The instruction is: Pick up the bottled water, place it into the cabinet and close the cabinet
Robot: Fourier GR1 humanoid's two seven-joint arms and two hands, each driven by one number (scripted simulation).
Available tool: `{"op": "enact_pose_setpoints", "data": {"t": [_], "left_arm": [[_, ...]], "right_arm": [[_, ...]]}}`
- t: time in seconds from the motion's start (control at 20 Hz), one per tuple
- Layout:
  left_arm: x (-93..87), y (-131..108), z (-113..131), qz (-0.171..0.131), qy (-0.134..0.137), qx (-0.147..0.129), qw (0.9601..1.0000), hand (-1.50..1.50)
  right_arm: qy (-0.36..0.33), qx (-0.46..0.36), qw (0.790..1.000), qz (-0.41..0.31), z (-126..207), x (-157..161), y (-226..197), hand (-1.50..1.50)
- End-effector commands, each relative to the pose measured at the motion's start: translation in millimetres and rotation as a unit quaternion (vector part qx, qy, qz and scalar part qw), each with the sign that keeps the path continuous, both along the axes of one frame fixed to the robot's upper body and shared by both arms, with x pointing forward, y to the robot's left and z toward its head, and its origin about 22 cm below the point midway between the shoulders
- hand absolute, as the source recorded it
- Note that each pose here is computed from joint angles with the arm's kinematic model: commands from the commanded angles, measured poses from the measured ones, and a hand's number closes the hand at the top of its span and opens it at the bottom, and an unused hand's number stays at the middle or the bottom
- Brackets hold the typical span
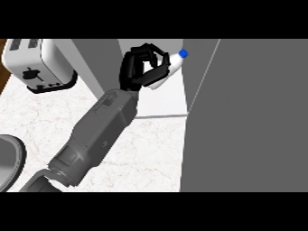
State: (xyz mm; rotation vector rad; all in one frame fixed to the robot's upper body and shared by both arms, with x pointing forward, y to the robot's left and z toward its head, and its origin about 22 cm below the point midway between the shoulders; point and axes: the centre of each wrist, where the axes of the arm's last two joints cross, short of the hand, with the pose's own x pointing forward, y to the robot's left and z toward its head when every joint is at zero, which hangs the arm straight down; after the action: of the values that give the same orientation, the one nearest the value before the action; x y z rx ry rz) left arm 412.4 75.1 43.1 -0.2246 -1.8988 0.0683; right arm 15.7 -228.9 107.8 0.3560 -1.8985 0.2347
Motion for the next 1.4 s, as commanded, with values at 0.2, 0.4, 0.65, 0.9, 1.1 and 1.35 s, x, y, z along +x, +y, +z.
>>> {"op": "enact_pose_setpoints", "data": {"t": [0.2, 0.4, 0.65, 0.9, 1.1, 1.35], "left_arm": [[-55.1, -14, -31, -0.139, 0.035, -0.076, 0.9868, -1.5], [-105.7, -16, -66, -0.18, 0.072, -0.095, 0.9764, -1.5], [-134.1, 11, -57, -0.135, 0.059, -0.091, 0.985, -1.5], [-185.8, 75, -79, -0.098, 0.068, -0.086, 0.9892, -1.5], [-203.8, 98, -70, -0.097, 0.061, -0.114, 0.987, -1.5], [-238.3, 142, -79, -0.12, 0.053, -0.099, 0.9864, -1.5]], "right_arm": [[-0.02, -0.013, 1.0, -0.017, 31, 2, 4, -1.5], [-0.008, -0.006, 1.0, -0.029, 27, -4, 8, -1.5], [-0.024, -0.018, 0.999, -0.04, 43, -4, 8, -1.5], [-0.015, -0.036, 0.999, -0.025, 35, -6, 9, -1.5], [-0.001, -0.081, 0.991, 0.106, 32, -6, 6, 1.5], [-0.037, -0.142, 0.97, 0.192, 39, 5, 3, 1.5]]}}
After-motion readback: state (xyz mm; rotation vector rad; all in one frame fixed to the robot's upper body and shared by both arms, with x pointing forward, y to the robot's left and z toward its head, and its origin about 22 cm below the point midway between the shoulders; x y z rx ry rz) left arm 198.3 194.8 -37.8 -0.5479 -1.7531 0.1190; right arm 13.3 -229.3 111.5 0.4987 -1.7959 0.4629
